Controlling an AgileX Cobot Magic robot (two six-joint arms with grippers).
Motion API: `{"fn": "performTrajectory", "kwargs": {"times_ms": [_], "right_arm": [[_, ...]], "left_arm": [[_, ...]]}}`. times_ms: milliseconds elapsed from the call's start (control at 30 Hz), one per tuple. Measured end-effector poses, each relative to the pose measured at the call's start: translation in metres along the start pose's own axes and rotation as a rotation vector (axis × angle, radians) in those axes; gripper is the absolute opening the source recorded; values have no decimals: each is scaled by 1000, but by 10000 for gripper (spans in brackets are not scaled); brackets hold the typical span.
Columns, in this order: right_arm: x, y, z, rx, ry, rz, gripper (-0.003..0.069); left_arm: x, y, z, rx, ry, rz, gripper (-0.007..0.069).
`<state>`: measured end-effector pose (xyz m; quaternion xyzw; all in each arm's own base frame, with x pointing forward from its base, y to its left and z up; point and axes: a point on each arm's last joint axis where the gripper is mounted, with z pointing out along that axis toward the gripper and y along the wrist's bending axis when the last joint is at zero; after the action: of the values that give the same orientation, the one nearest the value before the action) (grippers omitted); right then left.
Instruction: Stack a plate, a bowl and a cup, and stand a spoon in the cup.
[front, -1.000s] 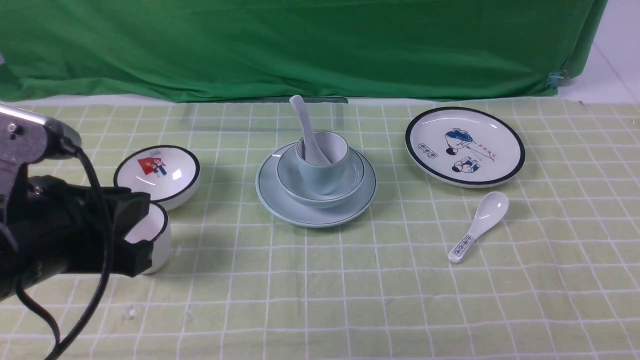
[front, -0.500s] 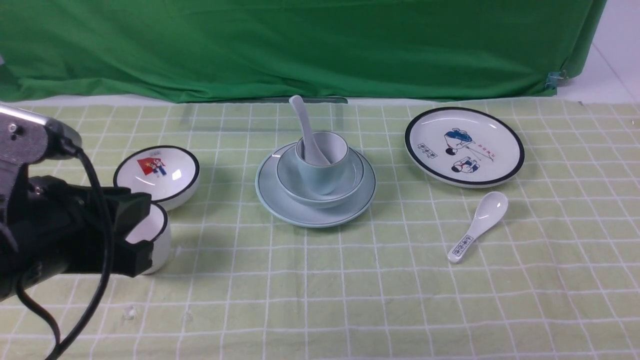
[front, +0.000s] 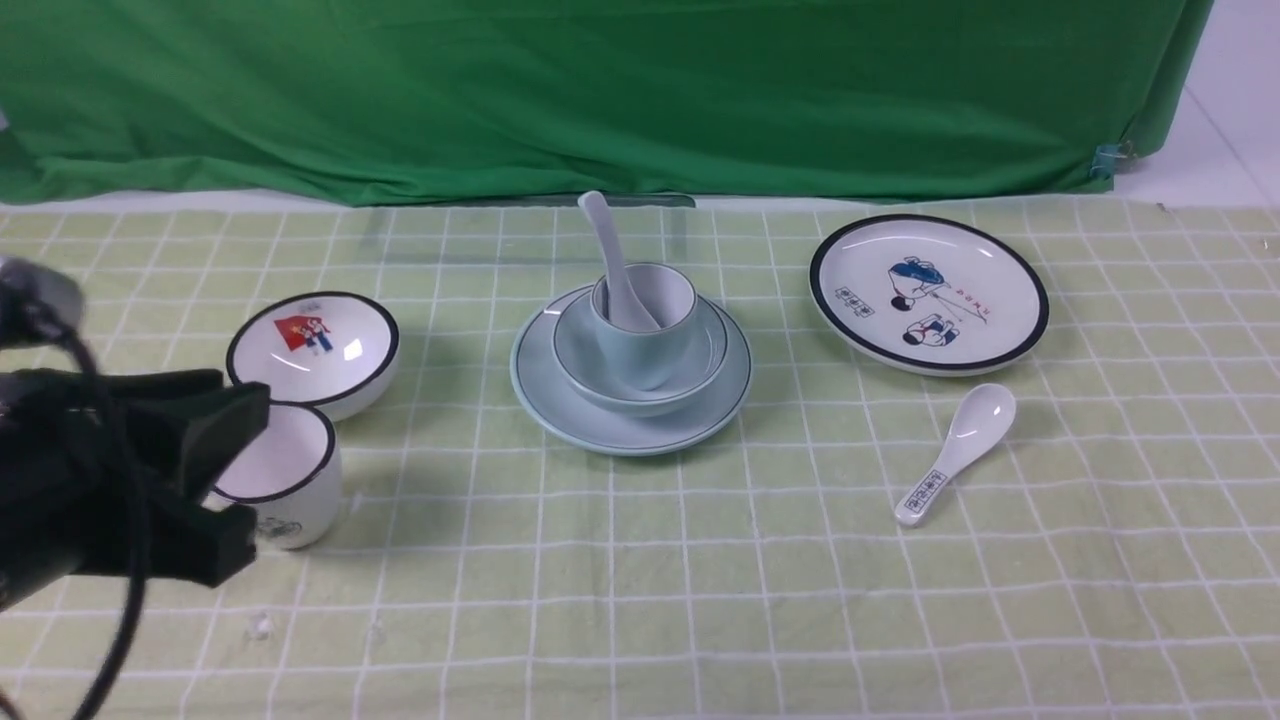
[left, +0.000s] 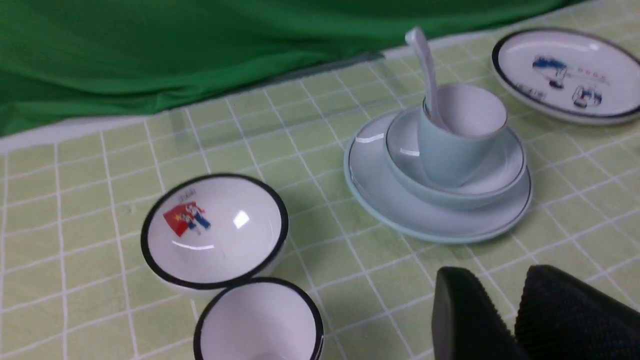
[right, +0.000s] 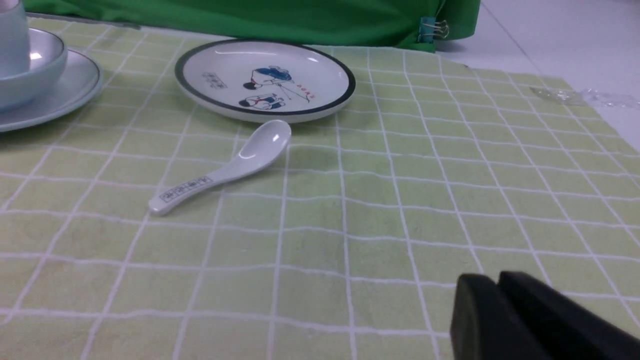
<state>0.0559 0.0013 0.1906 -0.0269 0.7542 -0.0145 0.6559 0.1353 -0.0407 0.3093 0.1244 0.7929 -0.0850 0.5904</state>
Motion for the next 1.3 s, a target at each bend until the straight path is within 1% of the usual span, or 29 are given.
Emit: {"fn": "performTrajectory", "kwargs": {"times_ms": [67,133,167,200,233,300,333,367,400,467,533,633,700,1300], "right_arm": [[0,0,0,0,0,0,81],[0,0,0,0,0,0,88],[0,0,0,0,0,0,88],[0,0,0,0,0,0,91],[0,0,0,0,0,0,92],[0,0,0,0,0,0,101],[0,0,0,0,0,0,102],[0,0,0,0,0,0,105],[0,0,0,0,0,0,106],[0,0,0,0,0,0,112],[0,0,0,0,0,0,116],[0,0,0,0,0,0,123],[0,0,0,0,0,0,127],[0,0,0,0,1,0,163]], "left_arm": [[2,1,-11,-9,-50,-1,130],[11,4,-27,-47,-135,-4,130],[12,5,-28,-53,-141,-1,130],[24,9,-38,-105,-177,4,131],[28,10,-38,-118,-175,1,132],[54,14,-52,-209,-253,-5,132],[56,15,-51,-214,-248,-6,132],[71,15,-56,-248,-292,-6,132],[73,15,-56,-248,-294,-6,132],[108,14,-55,-277,-311,-15,132],[122,13,-53,-276,-285,-24,132],[136,11,-50,-257,-167,-72,132],[141,11,-49,-251,-120,-68,132],[142,11,-49,-254,-98,-5,138]]}}
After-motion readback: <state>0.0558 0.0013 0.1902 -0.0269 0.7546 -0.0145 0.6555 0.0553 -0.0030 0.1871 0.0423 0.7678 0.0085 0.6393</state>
